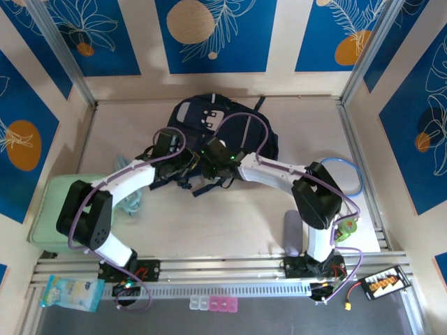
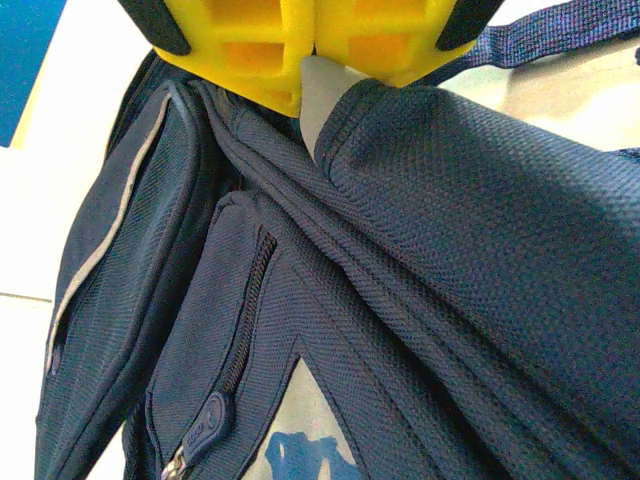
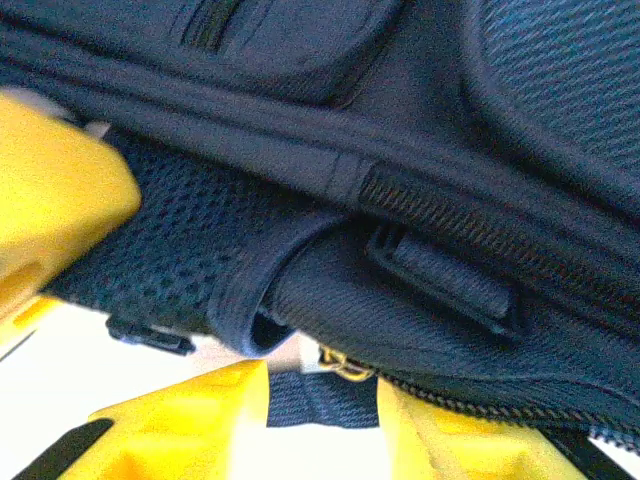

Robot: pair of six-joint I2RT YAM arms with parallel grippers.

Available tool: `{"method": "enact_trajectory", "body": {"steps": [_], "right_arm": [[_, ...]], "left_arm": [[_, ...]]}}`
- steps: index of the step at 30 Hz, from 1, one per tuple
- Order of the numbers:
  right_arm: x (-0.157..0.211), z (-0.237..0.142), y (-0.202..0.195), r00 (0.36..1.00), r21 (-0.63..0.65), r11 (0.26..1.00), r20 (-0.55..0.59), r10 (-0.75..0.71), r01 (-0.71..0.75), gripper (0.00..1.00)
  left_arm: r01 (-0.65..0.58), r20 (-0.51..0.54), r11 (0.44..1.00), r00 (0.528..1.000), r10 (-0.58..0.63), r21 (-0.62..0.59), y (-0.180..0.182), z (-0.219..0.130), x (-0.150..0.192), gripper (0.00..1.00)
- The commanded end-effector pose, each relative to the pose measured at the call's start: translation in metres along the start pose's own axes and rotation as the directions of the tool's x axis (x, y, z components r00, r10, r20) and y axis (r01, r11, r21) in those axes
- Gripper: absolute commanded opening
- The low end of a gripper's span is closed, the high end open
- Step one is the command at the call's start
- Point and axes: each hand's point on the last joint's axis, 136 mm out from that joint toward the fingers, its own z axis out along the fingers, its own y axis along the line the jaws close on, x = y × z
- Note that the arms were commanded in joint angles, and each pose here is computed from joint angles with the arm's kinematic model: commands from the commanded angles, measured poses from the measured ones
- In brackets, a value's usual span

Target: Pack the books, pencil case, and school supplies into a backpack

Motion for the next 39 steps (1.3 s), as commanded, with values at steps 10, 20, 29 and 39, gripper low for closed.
{"method": "enact_trajectory", "body": {"steps": [10, 20, 29, 39], "right_arm": [[-0.02, 0.008, -0.023, 0.998, 0.144, 0.989, 0.062, 0.026, -0.035, 0.33], [-0.024, 0.009, -0.024, 0.993, 0.223, 0.975, 0.108, -0.04, 0.014, 0.21], [-0.018, 0.007, -0.039, 0.994, 0.283, 0.959, 0.104, -0.024, -0.007, 0.12], [0.027, -0.02, -0.113, 0.992, 0.395, 0.911, 0.08, 0.096, -0.12, 0.13]], "left_arm": [[-0.023, -0.035, 0.994, 0.999, 0.027, 0.109, -0.038, -0.006, 0.007, 0.0], [-0.024, -0.039, 0.994, 0.999, 0.029, 0.111, -0.038, -0.006, 0.008, 0.0], [-0.035, -0.011, 0.995, 0.999, 0.036, 0.096, -0.035, -0.007, 0.003, 0.0], [-0.036, 0.033, 0.998, 0.999, 0.034, 0.059, -0.021, -0.006, -0.011, 0.0]]}}
